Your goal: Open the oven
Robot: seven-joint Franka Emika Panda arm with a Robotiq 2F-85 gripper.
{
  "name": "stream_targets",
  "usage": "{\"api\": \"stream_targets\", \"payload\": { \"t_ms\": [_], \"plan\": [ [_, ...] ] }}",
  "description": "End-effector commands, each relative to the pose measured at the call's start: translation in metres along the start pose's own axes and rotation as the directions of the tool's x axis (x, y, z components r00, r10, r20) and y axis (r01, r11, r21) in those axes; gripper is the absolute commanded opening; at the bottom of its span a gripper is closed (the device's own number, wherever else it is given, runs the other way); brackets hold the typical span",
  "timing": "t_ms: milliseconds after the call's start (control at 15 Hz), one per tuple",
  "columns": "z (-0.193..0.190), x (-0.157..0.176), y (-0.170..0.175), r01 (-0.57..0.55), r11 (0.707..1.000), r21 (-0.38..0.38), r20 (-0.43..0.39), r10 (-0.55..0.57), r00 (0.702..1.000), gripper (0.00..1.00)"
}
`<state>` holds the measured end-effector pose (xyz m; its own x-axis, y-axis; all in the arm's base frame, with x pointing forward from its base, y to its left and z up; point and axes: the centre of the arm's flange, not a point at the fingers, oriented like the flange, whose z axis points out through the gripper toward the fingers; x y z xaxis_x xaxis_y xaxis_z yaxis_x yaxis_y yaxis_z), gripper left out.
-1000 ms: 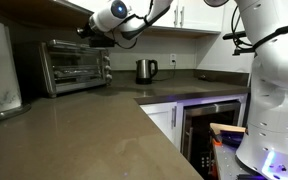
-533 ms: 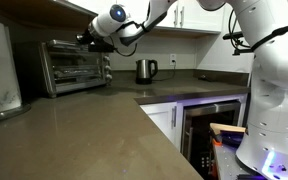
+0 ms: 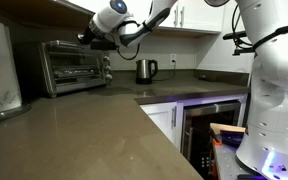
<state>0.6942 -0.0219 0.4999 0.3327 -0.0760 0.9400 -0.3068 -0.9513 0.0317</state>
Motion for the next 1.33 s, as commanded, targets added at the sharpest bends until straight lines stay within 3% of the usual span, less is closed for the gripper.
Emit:
{"api": "stream_targets", "payload": {
  "t_ms": [0, 600, 1000, 1267],
  "plan": [
    [-0.025, 0.0, -0.007, 0.041, 0.999, -0.005, 0.075, -0.04, 0.996, 0.0],
    [-0.045, -0.006, -0.021, 0.082, 0.997, -0.013, 0.163, -0.079, 0.984, 0.0],
    [-0.052, -0.007, -0.022, 0.151, 0.984, -0.09, 0.258, -0.123, 0.958, 0.0],
    [-0.048, -0.01, -0.019, 0.251, 0.954, -0.164, 0.276, -0.2, 0.94, 0.0]
  ]
}}
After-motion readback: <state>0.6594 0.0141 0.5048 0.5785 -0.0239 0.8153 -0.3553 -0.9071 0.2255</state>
